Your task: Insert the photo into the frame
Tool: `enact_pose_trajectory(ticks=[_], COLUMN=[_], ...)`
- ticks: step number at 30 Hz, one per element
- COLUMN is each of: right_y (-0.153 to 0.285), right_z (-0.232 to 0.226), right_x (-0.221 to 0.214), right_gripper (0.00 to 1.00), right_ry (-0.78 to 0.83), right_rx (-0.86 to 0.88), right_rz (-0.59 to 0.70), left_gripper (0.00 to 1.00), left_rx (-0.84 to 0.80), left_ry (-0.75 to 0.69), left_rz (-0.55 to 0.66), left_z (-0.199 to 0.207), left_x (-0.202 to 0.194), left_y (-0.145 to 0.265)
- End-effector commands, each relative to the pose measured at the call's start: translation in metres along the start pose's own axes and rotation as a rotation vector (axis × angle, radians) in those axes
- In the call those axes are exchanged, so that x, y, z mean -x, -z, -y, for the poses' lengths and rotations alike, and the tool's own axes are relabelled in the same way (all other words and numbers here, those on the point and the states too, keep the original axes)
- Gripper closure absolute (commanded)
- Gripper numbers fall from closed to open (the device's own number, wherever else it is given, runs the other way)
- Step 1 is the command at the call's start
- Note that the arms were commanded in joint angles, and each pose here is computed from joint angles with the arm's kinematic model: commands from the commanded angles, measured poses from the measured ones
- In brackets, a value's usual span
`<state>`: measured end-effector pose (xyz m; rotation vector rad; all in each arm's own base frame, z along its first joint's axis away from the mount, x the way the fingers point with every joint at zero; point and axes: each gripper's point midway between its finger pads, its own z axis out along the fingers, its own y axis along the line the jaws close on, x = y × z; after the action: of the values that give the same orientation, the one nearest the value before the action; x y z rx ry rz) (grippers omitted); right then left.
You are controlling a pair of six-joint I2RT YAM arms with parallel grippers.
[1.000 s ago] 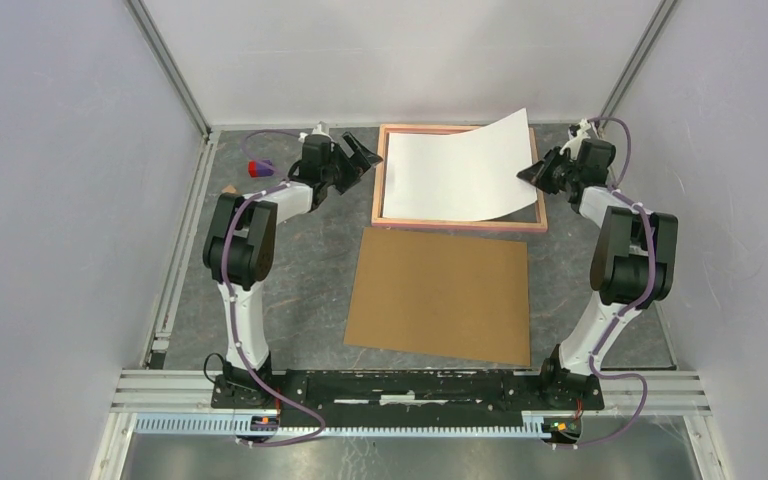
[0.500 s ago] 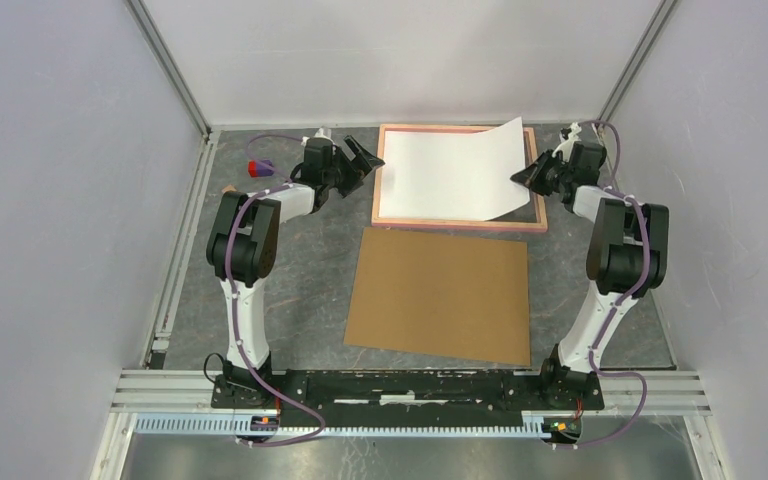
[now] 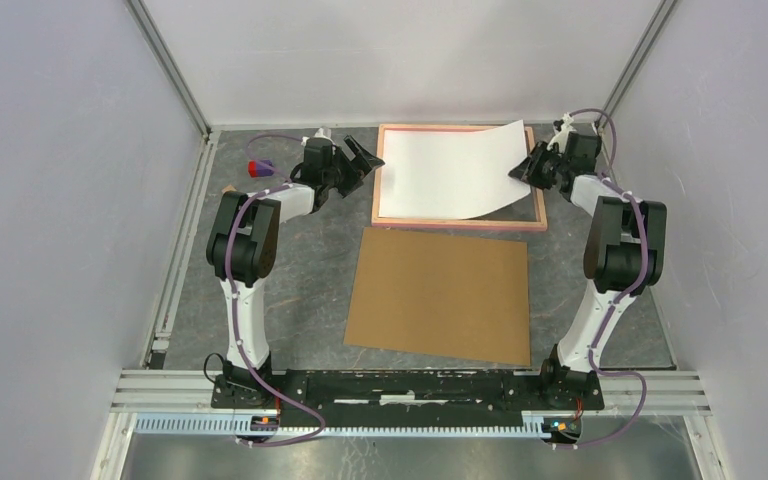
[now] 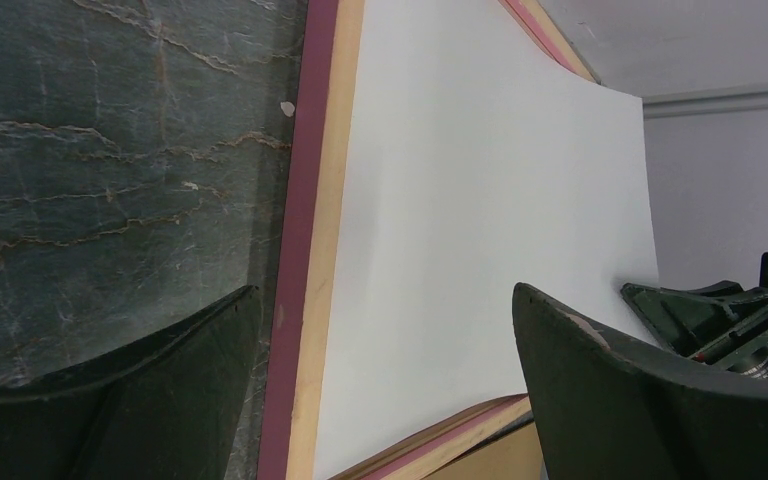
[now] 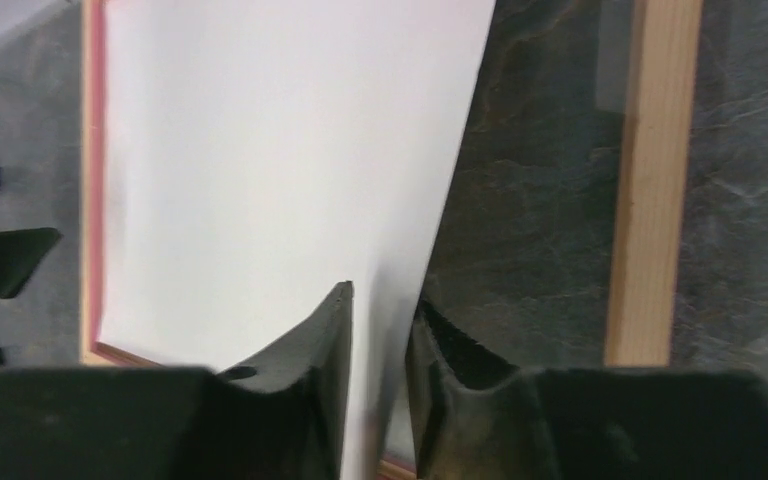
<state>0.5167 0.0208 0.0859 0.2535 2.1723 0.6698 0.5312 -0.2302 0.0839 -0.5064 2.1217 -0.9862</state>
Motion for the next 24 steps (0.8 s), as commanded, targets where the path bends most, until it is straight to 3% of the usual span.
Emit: enact_pose_trajectory(ticks=[1,6,9,18,22,24], right_y=[0.024,0.061,0.081,0.057,0.045,0.029], right_z=[0.01,0.043,0.06,0.016,-0.033,-0.084], right_x=[0.032,0.048,0.048,0.039,0.037,0.024], right_gripper=[0.62,0.36,0.33,0.31,0.3,0.29], right_ry=[0.108,0.167,0.165,0.19,0.248,0.29], right_rx=[-0.172,-0.453,-0.589,-0.404,-0.311,-0.195], right_rz=[0.035,0.053,0.084,0.076,0.079,0.065], left_gripper=[0.0,0.0,0.0,0.0,0.0,0.0], left_rx=[-0.039,-0.028,-0.031,-0.026,0.016,0.017], left_ry=[-0.003,-0.022,-0.016,-0.033,-0.024,0.0], left_rz=[0.033,0.048,0.046,0.06,0.083,0.087], left_z=[0.016,0.017,0.017,0.019,0.014,0.011], left_x=[0.01,0.013,0.013,0.016,0.018,0.016], left_y=[0.005,0.009,0.008,0.012,0.023,0.035])
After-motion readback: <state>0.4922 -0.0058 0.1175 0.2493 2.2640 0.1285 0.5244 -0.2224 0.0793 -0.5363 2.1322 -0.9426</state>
